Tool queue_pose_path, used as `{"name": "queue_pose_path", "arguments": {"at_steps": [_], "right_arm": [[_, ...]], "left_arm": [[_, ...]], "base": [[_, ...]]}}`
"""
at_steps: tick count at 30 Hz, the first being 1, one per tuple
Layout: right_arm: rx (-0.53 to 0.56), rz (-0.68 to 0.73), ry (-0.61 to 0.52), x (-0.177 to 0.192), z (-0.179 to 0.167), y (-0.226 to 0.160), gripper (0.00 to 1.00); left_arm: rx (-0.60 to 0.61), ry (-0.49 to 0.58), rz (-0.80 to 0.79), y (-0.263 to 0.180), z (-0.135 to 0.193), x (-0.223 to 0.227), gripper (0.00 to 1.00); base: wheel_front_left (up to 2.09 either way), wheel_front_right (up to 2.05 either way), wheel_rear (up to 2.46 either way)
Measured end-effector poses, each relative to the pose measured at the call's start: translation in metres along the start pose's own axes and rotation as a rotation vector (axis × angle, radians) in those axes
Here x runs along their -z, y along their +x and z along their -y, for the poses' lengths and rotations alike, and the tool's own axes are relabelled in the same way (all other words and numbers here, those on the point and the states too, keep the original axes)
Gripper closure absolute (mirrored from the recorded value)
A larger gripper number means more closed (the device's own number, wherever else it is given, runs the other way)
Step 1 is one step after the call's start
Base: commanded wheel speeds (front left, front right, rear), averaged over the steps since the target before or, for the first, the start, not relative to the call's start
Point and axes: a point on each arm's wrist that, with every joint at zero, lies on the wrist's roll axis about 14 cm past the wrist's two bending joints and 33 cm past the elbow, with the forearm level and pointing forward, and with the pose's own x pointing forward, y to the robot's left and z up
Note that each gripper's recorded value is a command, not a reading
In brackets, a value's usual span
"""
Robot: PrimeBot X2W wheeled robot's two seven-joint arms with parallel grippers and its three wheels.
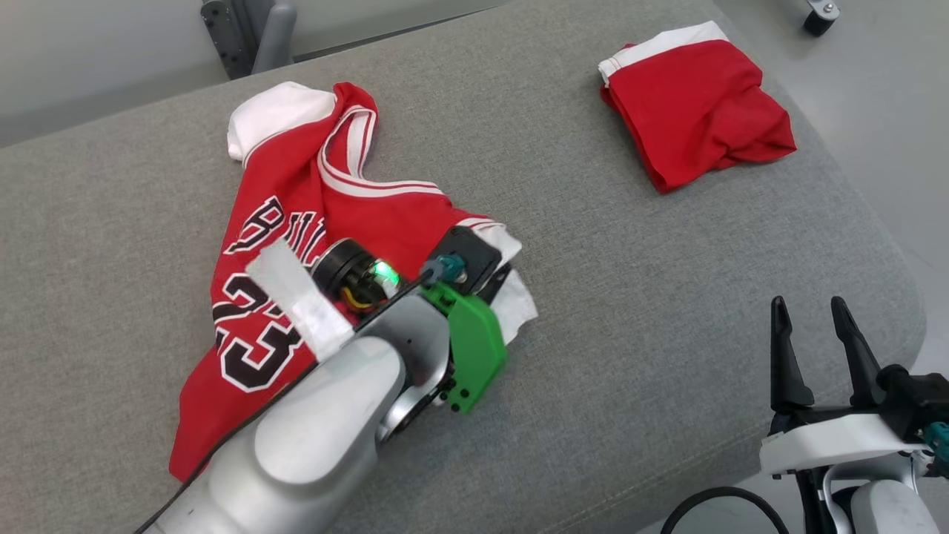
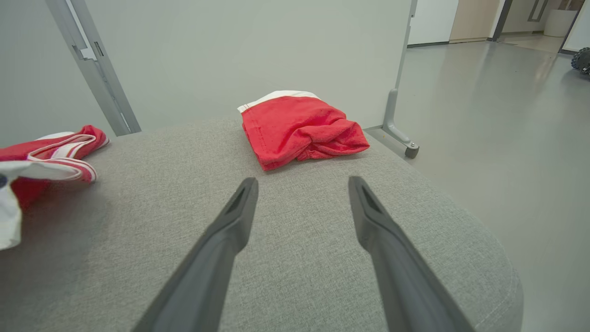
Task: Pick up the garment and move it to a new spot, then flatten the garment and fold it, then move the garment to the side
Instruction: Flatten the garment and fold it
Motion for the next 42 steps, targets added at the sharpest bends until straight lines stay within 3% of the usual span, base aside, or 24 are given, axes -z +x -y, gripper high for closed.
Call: {"name": "queue_pose_path", "arguments": {"at_steps": [9, 14, 15, 16, 17, 21, 24, 30, 37, 42], "right_arm": [[0.005, -0.007, 0.016, 0.002, -0.001, 0.005, 0.0], [0.039, -0.033, 0.02, 0.008, 0.009, 0.0, 0.0], [0.043, -0.037, 0.022, 0.009, 0.01, -0.001, 0.0], [0.048, -0.04, 0.024, 0.01, 0.011, -0.002, 0.0], [0.057, -0.041, 0.027, 0.01, 0.013, -0.003, 0.0], [0.079, -0.051, 0.021, 0.013, 0.021, -0.006, 0.0], [0.07, -0.048, 0.026, 0.013, 0.018, -0.004, 0.0], [0.02, -0.048, 0.029, 0.016, 0.003, 0.002, 0.0], [-0.047, -0.04, 0.021, 0.016, -0.017, 0.011, 0.0], [-0.102, -0.036, 0.017, 0.016, -0.035, 0.017, 0.0]], "left_arm": [[0.004, -0.073, 0.255, 0.028, -0.006, -0.086, 1.0], [-0.007, -0.102, 0.293, 0.044, -0.012, -0.085, 1.0], [-0.003, -0.117, 0.288, 0.047, -0.011, -0.081, 0.8], [0.006, -0.126, 0.285, 0.049, -0.009, -0.077, 0.51], [0.017, -0.14, 0.285, 0.051, -0.005, -0.073, 0.0], [0.045, -0.211, 0.292, 0.049, 0.006, -0.063, 0.0], [-0.007, -0.26, 0.341, 0.029, -0.009, -0.056, 0.0], [-0.249, -0.347, 0.28, -0.042, -0.063, 0.004, 0.0], [-0.453, -0.492, 0.146, -0.133, -0.071, 0.07, 0.0], [-0.532, -0.567, 0.063, -0.171, -0.062, 0.101, 0.0]], "base": [[0.0, 0.0, 0.0], [0.0, 0.0, 0.0], [0.0, 0.0, 0.0], [0.0, 0.0, 0.0], [0.0, 0.0, 0.0], [0.0, 0.0, 0.0], [0.0, 0.0, 0.0], [0.0, 0.0, 0.0], [0.0, 0.0, 0.0], [0.0, 0.0, 0.0]]}}
